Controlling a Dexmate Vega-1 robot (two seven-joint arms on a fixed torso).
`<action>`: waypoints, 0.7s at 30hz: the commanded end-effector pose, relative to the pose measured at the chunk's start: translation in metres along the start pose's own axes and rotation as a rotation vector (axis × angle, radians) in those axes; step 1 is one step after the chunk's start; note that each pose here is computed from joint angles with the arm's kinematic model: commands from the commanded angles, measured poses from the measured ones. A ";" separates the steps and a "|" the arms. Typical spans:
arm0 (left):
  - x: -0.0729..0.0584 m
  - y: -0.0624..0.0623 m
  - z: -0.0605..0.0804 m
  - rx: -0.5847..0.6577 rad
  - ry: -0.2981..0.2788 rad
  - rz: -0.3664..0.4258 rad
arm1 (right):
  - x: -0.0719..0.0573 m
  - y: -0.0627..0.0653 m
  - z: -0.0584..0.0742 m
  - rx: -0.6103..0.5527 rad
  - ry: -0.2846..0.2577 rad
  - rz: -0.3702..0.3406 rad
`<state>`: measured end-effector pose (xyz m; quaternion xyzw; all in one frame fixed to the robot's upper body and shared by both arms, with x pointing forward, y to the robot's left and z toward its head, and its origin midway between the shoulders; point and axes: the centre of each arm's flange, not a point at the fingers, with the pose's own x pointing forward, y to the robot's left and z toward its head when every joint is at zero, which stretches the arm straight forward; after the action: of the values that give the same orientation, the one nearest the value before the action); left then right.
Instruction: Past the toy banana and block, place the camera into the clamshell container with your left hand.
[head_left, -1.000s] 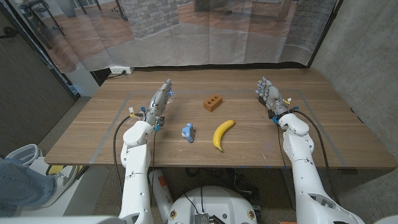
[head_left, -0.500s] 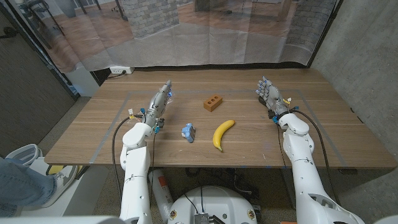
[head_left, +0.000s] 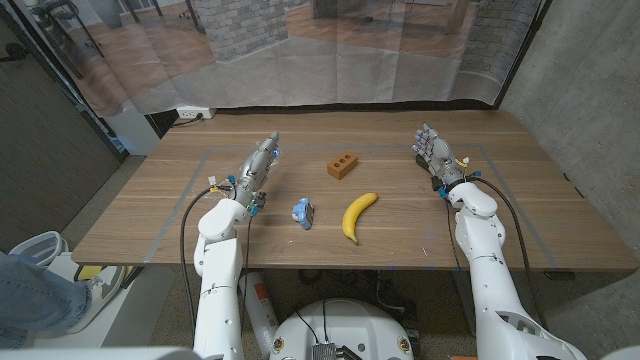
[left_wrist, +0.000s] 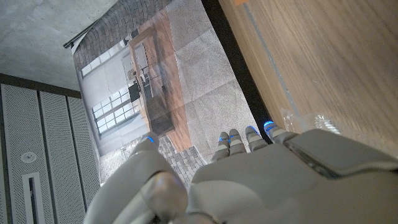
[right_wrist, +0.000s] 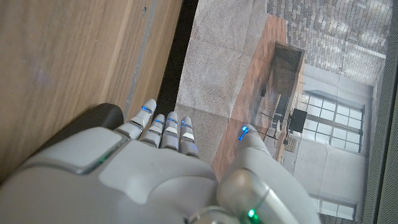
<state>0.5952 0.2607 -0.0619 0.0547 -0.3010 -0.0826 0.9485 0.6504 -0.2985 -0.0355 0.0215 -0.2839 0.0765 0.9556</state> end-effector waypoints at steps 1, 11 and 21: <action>-0.005 -0.003 -0.001 0.005 -0.003 -0.003 | 0.001 0.001 0.002 -0.002 -0.006 -0.003; -0.012 -0.006 0.001 0.018 -0.014 -0.004 | 0.002 0.004 0.001 0.001 -0.005 -0.001; -0.022 -0.011 0.001 0.027 -0.019 -0.003 | 0.002 0.008 0.001 0.006 -0.008 0.005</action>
<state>0.5834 0.2574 -0.0697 0.0627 -0.3079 -0.0817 0.9458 0.6506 -0.2943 -0.0340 0.0234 -0.2853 0.0766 0.9551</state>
